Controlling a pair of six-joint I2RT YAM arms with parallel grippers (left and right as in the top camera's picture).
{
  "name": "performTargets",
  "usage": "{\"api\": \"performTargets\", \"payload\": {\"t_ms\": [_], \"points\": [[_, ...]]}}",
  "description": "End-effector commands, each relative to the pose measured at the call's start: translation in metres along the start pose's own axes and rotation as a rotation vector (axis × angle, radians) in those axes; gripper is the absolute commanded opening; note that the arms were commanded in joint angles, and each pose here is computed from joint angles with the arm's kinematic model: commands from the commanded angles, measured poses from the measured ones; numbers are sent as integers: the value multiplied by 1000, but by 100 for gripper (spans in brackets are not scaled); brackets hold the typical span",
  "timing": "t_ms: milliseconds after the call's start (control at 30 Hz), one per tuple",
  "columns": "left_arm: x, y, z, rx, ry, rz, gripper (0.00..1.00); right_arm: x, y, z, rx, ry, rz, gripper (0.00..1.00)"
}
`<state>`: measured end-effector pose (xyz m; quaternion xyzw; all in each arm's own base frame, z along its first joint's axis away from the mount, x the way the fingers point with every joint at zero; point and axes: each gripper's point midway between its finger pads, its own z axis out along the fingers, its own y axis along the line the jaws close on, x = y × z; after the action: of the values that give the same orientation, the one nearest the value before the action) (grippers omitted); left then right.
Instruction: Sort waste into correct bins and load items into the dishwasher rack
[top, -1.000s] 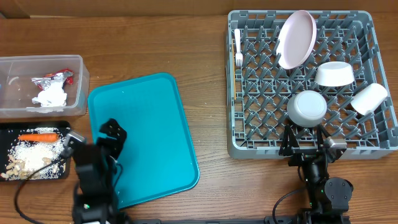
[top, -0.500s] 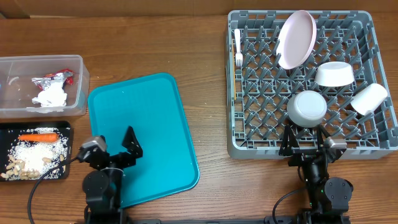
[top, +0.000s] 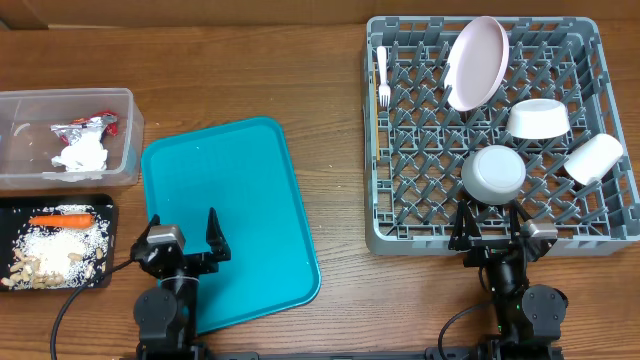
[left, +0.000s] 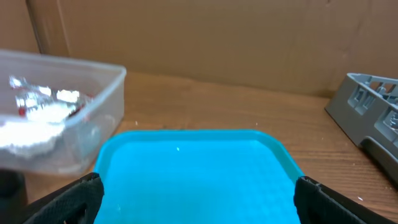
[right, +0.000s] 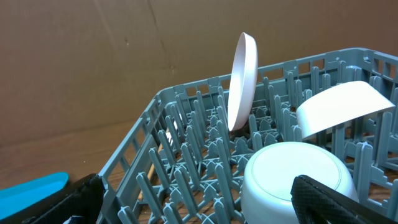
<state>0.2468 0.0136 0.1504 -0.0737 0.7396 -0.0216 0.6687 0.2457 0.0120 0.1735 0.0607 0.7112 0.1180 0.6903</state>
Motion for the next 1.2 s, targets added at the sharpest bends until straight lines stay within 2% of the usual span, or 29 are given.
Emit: {"api": "performTargets", "payload": {"t_ms": [0,467,667,1167], "points": [[-5,-6,-2,23,-27,88,100,1,-3,0,12,-6,-8,100],[-5,-6,-2,21,-28,52,100,1,-3,0,12,-6,-8,100],[-5,-7,-2,20,-30,176,100,1,-3,0,12,-6,-8,100],[-5,-7,-2,22,-29,179,100,1,-3,0,12,-6,-8,100]]}}
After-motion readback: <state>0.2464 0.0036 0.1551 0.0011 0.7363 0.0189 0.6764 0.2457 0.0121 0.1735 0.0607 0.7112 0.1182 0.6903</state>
